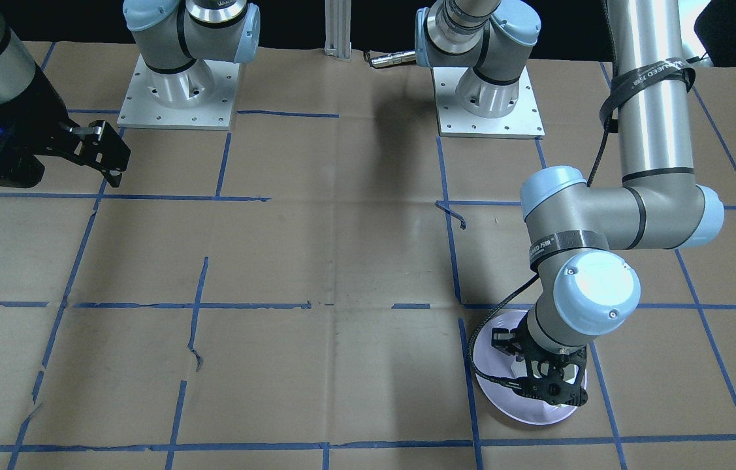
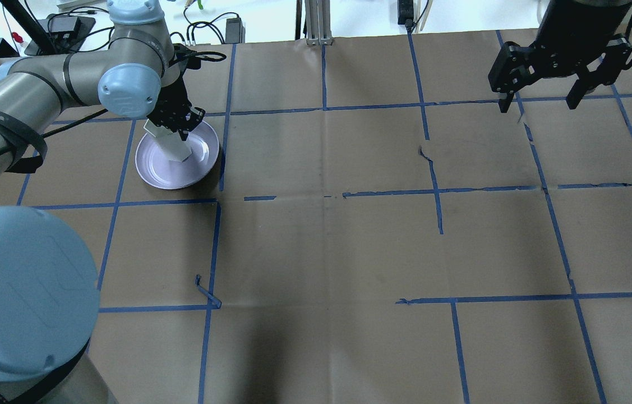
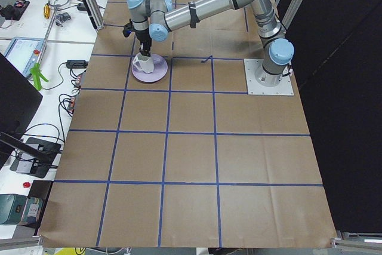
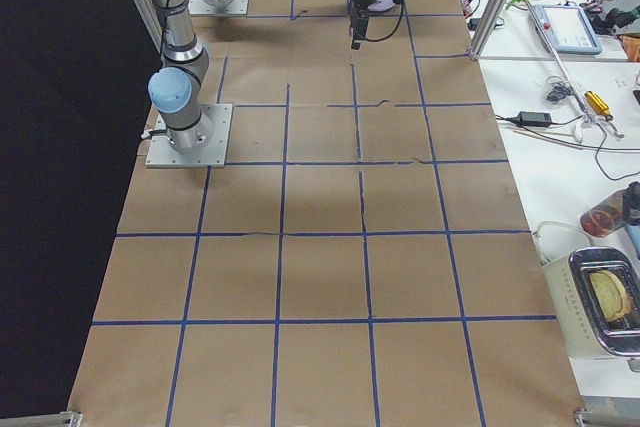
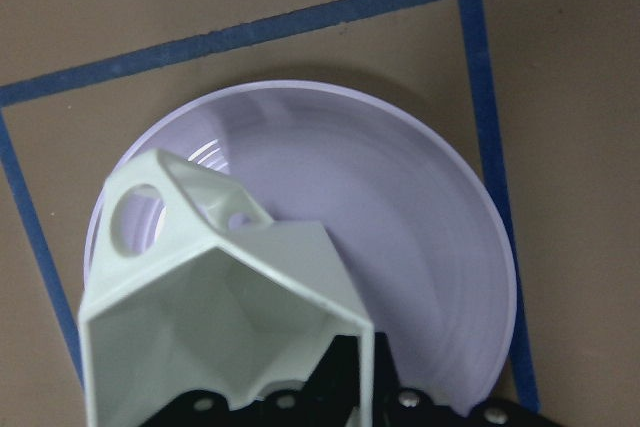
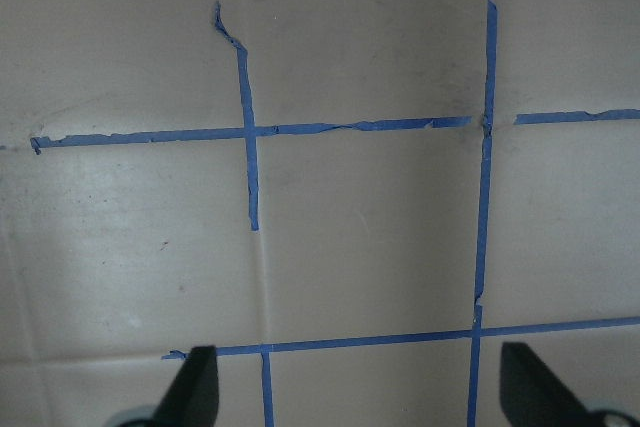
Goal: Flip cup and place on plate
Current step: 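Rotate the cup upright and lower it onto the lavender plate, then open the left gripper and raise it away from the cup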
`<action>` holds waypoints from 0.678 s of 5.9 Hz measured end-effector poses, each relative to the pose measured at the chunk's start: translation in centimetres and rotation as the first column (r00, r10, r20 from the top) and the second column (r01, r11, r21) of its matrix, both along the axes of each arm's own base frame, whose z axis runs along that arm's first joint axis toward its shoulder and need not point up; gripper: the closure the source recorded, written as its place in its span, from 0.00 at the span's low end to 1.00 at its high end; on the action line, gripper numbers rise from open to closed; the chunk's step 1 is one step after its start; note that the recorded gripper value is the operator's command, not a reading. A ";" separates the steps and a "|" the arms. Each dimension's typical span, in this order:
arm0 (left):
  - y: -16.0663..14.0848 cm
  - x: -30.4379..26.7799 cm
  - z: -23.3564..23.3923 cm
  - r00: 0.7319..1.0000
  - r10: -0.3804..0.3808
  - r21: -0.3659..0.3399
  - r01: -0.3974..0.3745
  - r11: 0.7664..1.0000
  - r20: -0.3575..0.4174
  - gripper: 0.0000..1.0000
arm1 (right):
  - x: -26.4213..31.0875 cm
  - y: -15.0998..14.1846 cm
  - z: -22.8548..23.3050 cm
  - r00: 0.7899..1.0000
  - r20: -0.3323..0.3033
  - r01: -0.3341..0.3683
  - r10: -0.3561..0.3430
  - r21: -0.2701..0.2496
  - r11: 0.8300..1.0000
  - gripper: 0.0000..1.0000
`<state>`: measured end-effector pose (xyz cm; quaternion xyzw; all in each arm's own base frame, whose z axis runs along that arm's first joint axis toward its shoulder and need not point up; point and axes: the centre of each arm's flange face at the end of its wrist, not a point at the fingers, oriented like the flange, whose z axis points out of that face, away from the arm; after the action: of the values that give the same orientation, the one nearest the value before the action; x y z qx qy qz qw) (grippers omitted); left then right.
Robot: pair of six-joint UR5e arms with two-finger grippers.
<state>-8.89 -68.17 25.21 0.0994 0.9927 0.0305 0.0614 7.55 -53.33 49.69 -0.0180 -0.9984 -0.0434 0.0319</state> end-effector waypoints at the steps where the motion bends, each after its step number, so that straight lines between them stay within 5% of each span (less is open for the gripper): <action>1: 0.0 0.0 0.4 1.000 0.000 -0.004 0.000 1.000 0.002 0.01 | 0.0 0.0 0.0 1.000 0.000 0.000 0.000 0.000 1.000 0.00; 4: 2.2 0.1 7.7 1.000 0.004 -0.017 -0.003 1.000 0.017 0.00 | 0.0 0.0 0.0 1.000 0.000 0.000 0.000 0.000 1.000 0.00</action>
<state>-8.75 -66.01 32.86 0.0969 0.9925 0.0231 0.0708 7.55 -53.33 49.68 -0.0180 -0.9984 -0.0436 0.0319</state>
